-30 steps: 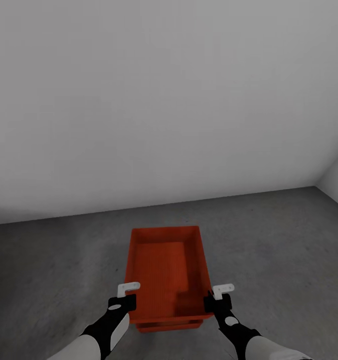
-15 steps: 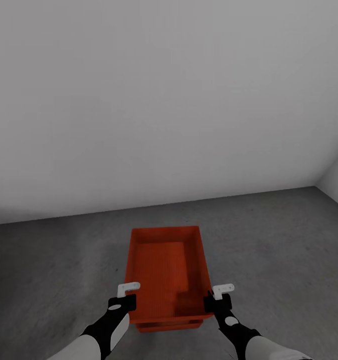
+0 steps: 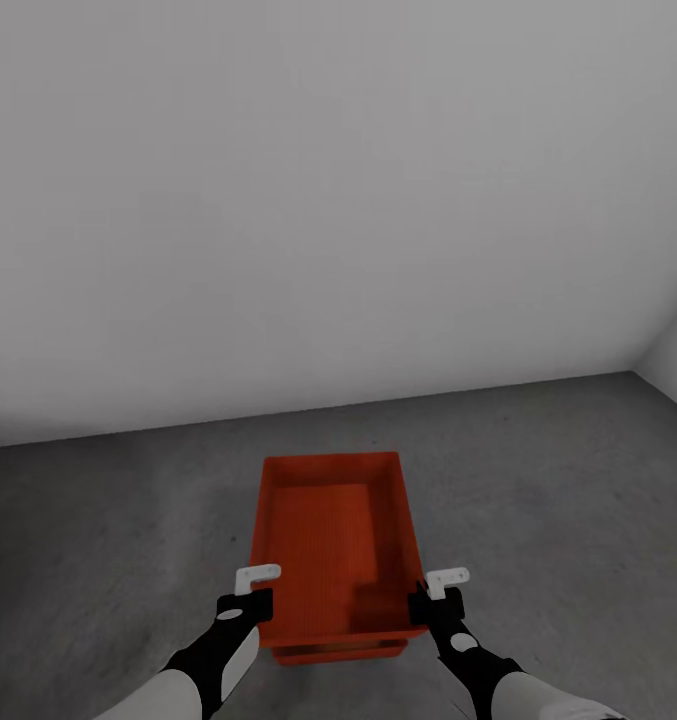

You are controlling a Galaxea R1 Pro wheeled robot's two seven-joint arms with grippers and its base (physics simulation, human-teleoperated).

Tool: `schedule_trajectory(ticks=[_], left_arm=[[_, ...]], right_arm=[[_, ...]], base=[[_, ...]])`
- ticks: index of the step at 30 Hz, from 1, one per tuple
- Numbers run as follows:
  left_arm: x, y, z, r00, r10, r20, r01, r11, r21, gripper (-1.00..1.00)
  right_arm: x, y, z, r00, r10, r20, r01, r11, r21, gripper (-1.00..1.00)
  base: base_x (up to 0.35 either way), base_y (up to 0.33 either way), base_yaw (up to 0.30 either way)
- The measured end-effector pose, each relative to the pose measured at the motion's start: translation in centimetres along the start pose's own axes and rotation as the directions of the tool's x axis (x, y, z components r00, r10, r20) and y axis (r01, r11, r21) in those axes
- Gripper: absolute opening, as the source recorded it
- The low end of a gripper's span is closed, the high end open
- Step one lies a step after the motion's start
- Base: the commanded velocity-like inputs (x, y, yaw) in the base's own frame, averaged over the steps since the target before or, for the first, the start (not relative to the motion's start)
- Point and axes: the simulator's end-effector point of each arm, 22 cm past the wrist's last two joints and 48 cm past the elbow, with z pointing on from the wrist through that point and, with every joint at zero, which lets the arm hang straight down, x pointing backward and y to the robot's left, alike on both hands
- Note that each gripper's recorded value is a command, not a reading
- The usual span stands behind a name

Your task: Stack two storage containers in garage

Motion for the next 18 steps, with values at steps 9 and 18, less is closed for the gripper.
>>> schedule_trajectory(ticks=[9, 18], left_arm=[[0.4, -0.1, 1.1, 1.0, 0.001, 0.0, -0.001, 1.0, 0.0, -1.0], [0.9, -0.2, 2.2, 1.0, 0.001, 0.001, -0.001, 1.0, 0.0, -1.0]], right_arm=[[0.7, 0.1, 1.0, 1.0, 0.0, -0.001, 0.0, 1.0, 0.001, -1.0], [1.4, 0.1, 1.9, 1.0, 0.0, 0.0, 0.0, 1.0, 0.001, -1.0]], base=[[0.0, 0.0, 0.0], [0.0, 0.0, 0.0]])
